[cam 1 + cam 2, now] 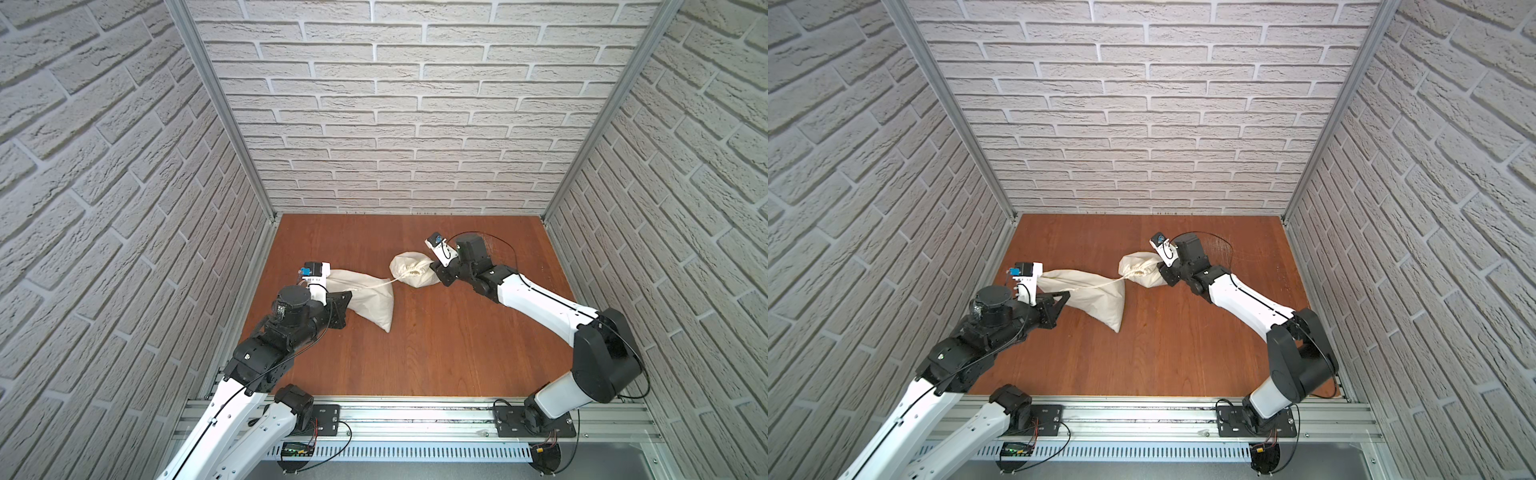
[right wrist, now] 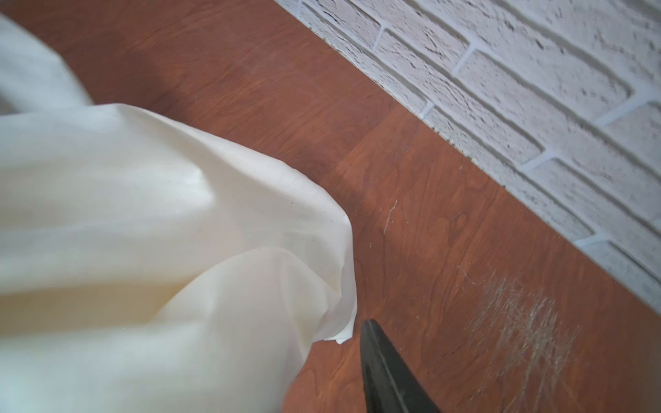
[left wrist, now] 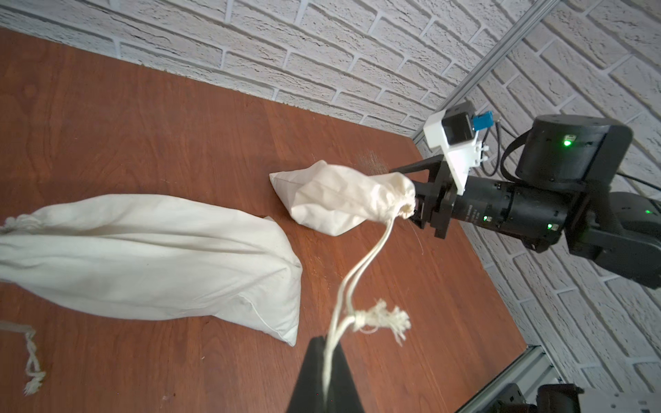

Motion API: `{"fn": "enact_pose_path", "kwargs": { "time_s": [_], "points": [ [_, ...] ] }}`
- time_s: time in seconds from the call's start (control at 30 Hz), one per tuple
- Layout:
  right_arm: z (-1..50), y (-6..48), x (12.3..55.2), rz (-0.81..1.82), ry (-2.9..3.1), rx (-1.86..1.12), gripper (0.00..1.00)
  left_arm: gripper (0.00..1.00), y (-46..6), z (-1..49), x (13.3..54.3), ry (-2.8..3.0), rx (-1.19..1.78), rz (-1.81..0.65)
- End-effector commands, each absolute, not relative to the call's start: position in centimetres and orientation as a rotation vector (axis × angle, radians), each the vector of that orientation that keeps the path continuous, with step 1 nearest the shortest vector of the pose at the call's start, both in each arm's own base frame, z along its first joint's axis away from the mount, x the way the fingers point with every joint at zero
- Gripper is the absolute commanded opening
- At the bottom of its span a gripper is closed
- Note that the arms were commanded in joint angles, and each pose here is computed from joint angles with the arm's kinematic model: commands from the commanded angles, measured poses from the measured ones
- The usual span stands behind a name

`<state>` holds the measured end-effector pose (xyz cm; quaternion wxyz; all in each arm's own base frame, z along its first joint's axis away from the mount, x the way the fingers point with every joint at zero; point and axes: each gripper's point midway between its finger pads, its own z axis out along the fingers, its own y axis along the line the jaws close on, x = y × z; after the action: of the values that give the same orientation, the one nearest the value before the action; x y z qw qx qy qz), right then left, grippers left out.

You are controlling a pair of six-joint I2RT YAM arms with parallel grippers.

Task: Close the soil bag
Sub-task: Frap the soil bag at the center of the board.

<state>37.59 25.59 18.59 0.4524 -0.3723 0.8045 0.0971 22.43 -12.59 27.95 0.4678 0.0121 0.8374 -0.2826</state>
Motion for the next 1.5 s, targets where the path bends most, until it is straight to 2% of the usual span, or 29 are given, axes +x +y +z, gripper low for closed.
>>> {"fn": "enact_pose_path", "kwargs": {
  "time_s": [0.0, 0.2, 0.4, 0.53, 0.87, 1.27, 1.37, 1.47],
  "points": [
    [20.1, 28.0, 33.2, 0.333, 1.931, -0.996, 0.62, 0.00, -12.8, 30.3, 22.9, 1.967, 0.033, -0.711],
    [22.6, 30.6, 28.0, 0.433, 1.845, -1.021, 0.79, 0.00, -13.0, 30.1, 22.7, 1.976, 0.037, -0.720],
    [22.3, 33.7, 24.9, 0.412, 1.794, -1.164, 0.83, 0.00, -12.9, 30.5, 22.4, 1.958, 0.037, -0.720],
    [21.7, 35.7, 24.8, 0.394, 1.788, -1.236, 0.77, 0.00, -12.9, 30.7, 22.4, 1.955, 0.038, -0.724],
    [20.4, 38.2, 25.7, 0.336, 1.814, -1.338, 0.52, 0.00, -12.8, 30.9, 22.2, 1.950, 0.041, -0.720],
    [18.4, 38.7, 26.6, 0.255, 1.835, -1.420, 0.48, 0.00, -12.7, 31.4, 22.2, 1.941, 0.046, -0.710],
    [18.1, 38.5, 27.2, 0.214, 1.841, -1.406, 0.40, 0.00, -12.7, 31.5, 22.3, 1.943, 0.048, -0.707],
    [17.9, 37.8, 27.9, 0.143, 1.855, -1.387, 0.20, 0.00, -12.4, 31.7, 22.1, 1.939, 0.051, -0.693]
  ]
}}
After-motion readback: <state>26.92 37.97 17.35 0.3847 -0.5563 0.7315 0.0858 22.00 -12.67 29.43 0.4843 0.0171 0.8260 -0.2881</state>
